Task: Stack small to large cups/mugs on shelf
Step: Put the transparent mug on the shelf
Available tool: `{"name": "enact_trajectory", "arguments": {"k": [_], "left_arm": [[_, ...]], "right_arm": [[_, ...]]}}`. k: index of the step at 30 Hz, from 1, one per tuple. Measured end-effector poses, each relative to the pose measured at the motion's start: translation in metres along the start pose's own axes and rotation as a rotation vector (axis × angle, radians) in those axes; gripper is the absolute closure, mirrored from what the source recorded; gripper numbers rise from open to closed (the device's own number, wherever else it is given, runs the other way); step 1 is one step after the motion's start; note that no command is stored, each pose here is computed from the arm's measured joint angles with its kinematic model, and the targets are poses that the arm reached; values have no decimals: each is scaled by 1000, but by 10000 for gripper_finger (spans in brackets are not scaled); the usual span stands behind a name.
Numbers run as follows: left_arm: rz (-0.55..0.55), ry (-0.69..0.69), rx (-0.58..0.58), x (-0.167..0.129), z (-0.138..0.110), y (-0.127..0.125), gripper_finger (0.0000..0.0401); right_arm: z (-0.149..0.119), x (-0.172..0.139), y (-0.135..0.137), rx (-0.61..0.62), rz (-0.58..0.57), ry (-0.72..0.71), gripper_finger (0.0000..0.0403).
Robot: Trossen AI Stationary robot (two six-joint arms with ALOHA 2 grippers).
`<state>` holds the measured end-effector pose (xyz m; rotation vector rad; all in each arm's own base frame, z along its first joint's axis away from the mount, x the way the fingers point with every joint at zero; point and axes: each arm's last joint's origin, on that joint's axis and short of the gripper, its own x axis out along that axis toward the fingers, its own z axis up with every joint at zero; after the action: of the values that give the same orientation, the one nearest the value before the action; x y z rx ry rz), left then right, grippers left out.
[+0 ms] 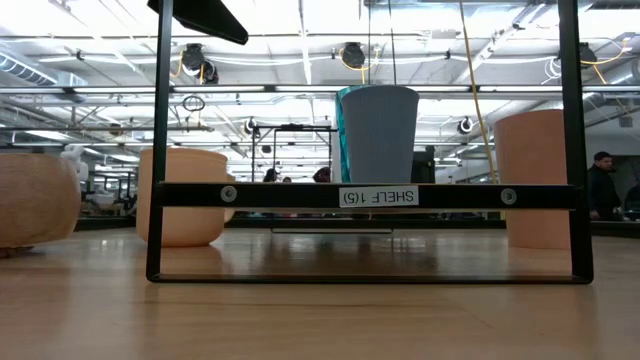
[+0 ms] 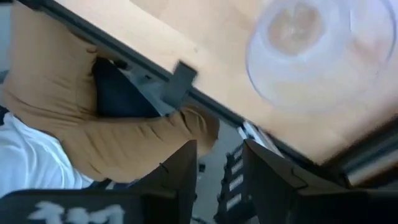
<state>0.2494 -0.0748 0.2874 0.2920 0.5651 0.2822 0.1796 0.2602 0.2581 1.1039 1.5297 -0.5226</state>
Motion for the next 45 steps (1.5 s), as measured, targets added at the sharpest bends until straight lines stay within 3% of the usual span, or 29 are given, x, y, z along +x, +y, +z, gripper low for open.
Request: {"name": "enact_trajectory", "arguments": {"k": [19, 31, 45], "left_arm": [[-20, 2, 12, 0, 0, -1, 213], [-20, 2, 8, 0, 0, -1, 213], [-20, 2, 5, 0, 0, -1, 213]], "right_arm": [[13, -2, -5, -117, -57, -144, 285], [29, 20, -9, -128, -36, -142, 285], [32, 24, -11, -152, -51, -144, 284]]}}
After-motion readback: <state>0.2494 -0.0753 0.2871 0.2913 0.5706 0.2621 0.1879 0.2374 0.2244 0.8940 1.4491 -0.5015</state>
